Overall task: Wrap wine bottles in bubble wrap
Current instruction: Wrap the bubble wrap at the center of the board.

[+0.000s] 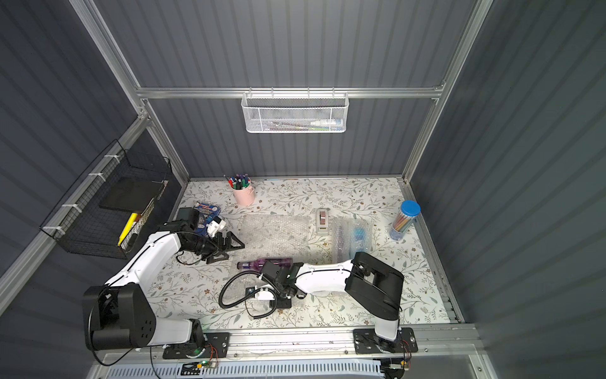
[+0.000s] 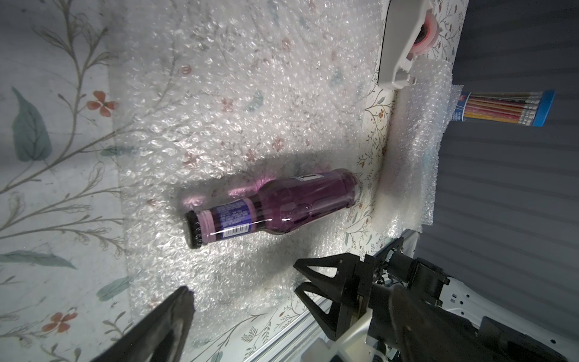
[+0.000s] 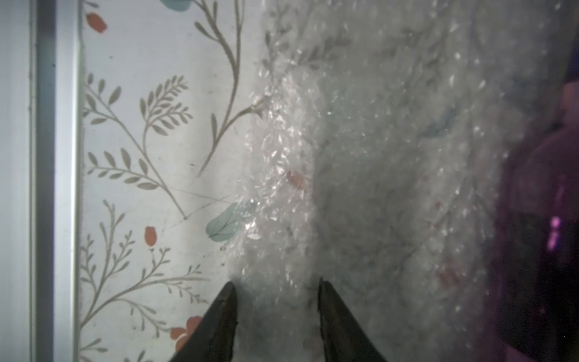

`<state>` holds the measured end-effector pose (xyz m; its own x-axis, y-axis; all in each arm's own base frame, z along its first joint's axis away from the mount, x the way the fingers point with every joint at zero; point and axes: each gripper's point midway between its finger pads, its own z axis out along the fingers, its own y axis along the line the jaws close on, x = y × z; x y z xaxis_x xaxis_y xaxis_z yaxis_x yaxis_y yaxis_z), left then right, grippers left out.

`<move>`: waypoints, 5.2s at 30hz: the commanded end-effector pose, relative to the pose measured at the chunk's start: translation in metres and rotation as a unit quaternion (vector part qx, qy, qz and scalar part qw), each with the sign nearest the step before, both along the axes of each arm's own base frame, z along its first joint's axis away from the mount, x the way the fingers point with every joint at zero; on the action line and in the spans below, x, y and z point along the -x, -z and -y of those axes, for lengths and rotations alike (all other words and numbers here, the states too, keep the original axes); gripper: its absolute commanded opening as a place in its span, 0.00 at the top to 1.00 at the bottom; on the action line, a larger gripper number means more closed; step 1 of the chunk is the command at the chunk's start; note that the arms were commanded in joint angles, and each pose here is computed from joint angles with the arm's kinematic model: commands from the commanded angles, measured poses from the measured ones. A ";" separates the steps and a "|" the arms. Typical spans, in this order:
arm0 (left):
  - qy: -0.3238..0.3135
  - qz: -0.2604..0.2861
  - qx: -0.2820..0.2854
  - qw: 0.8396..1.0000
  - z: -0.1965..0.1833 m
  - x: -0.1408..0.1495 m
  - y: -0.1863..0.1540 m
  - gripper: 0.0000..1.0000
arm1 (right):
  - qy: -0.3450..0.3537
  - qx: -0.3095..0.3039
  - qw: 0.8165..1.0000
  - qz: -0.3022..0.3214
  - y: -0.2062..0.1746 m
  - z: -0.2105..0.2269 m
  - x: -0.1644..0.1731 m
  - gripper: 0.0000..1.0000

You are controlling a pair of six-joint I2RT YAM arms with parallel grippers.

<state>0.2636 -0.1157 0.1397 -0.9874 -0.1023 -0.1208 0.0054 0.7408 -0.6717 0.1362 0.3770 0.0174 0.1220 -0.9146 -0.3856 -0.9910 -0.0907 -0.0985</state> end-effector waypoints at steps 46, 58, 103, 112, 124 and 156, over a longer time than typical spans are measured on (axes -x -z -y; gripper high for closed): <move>0.031 -0.010 0.104 0.994 0.057 0.016 -0.043 0.29 | 0.218 -0.106 0.966 -0.090 -0.045 0.013 -0.178 0.88; 0.055 -0.049 0.077 0.994 0.064 -0.023 0.030 0.52 | 0.226 -0.133 0.961 -0.092 -0.057 0.021 -0.186 0.67; 0.098 -0.069 0.045 0.992 0.065 -0.061 0.054 0.55 | 0.026 -0.148 0.985 -0.089 -0.069 0.006 -0.156 0.13; 0.097 -0.046 0.028 0.994 0.060 -0.069 0.035 0.54 | 0.039 -0.120 0.970 -0.207 -0.044 0.014 -0.129 0.13; 0.102 0.018 -0.011 0.995 0.046 -0.072 -0.008 0.52 | 0.078 -0.068 0.978 -0.183 -0.012 0.020 -0.120 0.17; 0.541 0.474 -0.143 0.680 0.071 0.039 0.000 0.02 | 0.145 -0.091 0.880 -0.444 -0.006 0.031 -0.082 0.55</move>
